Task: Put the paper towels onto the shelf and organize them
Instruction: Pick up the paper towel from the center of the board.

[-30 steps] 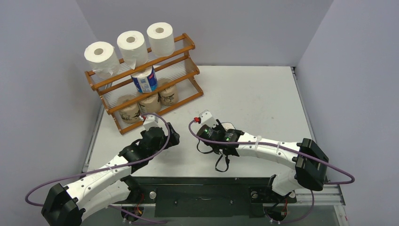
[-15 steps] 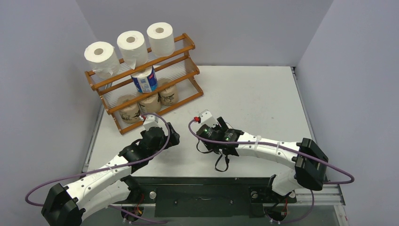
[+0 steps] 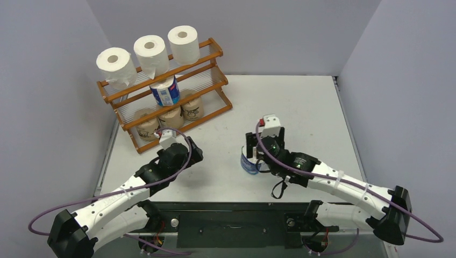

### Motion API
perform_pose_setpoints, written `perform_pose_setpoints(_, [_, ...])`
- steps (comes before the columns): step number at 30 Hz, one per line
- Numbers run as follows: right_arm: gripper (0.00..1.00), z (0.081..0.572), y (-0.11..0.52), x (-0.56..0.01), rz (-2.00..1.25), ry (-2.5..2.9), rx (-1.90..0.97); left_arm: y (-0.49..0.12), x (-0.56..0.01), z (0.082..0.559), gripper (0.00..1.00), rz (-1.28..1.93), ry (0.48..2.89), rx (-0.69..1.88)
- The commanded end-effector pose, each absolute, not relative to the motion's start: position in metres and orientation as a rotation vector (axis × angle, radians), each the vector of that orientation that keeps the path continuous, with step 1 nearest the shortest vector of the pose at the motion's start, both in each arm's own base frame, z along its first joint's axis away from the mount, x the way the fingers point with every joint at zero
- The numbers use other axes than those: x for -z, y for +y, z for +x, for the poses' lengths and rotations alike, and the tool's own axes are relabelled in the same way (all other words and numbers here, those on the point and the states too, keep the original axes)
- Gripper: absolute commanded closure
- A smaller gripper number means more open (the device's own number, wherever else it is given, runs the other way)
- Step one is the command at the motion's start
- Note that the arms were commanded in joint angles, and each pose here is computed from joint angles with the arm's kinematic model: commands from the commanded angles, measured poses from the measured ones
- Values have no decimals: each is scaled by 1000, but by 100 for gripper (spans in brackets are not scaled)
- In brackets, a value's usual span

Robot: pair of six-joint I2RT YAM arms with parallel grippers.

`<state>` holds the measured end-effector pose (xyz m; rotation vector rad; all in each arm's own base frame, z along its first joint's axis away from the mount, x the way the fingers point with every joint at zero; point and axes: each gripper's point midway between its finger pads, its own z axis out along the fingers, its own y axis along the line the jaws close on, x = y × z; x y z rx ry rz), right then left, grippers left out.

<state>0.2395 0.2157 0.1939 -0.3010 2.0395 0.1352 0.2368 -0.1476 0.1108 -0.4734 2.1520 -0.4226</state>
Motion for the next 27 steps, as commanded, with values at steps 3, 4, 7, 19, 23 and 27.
perform_pose_setpoints(3, [22,263,176,-192,151,1962,-342,-159,-146,250,4,-456,2080,488])
perform_pose_setpoints(4, [22,261,171,-189,177,1942,-361,-162,-145,249,4,-421,2087,504])
perform_pose_setpoints(7, [18,258,154,-173,276,1894,-382,-190,-155,247,4,-292,2066,668])
perform_pose_setpoints(19, [12,248,108,-164,456,1801,-456,-260,-178,249,4,-138,2187,851])
perform_pose_setpoints(23, [12,241,103,-163,412,1797,-454,-293,-180,244,3,-46,2208,823])
perform_pose_setpoints(27, [13,236,98,-160,401,1800,-441,-317,-174,247,1,-29,2247,825])
